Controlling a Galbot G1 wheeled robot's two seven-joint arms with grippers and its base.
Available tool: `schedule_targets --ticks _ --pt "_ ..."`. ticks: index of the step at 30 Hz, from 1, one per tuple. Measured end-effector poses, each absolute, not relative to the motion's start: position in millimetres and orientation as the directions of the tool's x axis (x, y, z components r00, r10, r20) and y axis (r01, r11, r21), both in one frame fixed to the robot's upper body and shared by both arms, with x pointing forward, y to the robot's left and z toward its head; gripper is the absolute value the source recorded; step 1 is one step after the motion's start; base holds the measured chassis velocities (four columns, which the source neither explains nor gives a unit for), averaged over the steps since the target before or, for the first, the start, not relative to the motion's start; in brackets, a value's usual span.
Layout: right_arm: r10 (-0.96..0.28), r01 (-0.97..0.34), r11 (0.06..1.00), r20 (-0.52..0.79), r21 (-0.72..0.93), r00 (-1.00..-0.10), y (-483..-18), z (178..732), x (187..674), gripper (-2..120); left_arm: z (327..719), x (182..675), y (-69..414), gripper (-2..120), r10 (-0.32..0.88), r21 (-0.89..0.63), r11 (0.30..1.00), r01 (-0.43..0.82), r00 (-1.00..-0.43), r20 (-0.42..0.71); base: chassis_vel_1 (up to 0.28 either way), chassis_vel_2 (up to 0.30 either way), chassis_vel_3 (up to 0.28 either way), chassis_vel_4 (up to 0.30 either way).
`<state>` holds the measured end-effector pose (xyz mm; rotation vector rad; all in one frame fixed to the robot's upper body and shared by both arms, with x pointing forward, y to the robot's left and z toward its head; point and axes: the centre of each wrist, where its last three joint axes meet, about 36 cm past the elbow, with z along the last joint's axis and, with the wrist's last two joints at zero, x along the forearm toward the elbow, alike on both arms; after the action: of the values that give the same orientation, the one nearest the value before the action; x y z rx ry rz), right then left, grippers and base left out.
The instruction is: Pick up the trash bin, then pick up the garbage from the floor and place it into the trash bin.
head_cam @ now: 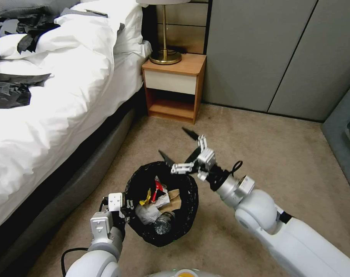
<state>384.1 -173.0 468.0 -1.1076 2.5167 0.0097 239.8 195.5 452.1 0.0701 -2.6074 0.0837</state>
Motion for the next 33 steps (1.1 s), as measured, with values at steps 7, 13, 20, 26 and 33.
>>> schedule_targets --ticks 7,13,20,26,33 --pt "-0.557 -0.587 0.804 -0.468 -0.096 -0.686 -201 505 367 100 449 243 199 0 -0.034 -0.046 0.997 -0.067 -0.859 0.511 0.0 0.0 0.0 0.0" --pt "-0.391 -0.406 0.91 -0.507 -0.085 -0.768 -233 497 333 100 449 245 200 0 -0.026 -0.054 0.997 -0.062 -0.859 0.511 0.0 0.0 0.0 0.0" --pt "-0.236 -0.236 0.97 -0.451 -0.058 -0.86 -239 466 306 100 452 244 203 0 -0.023 -0.058 0.996 -0.061 -0.86 0.51 0.0 0.0 0.0 0.0" --pt "-0.178 -0.168 0.984 -0.261 -0.063 -0.949 -233 415 274 100 456 242 207 0 -0.025 -0.059 0.996 -0.063 -0.863 0.505 0.0 0.0 0.0 0.0" --pt "-0.158 -0.157 0.987 -0.143 -0.022 -0.977 -218 376 257 100 459 242 207 0 -0.024 -0.063 0.996 -0.065 -0.865 0.501 0.0 0.0 0.0 0.0"
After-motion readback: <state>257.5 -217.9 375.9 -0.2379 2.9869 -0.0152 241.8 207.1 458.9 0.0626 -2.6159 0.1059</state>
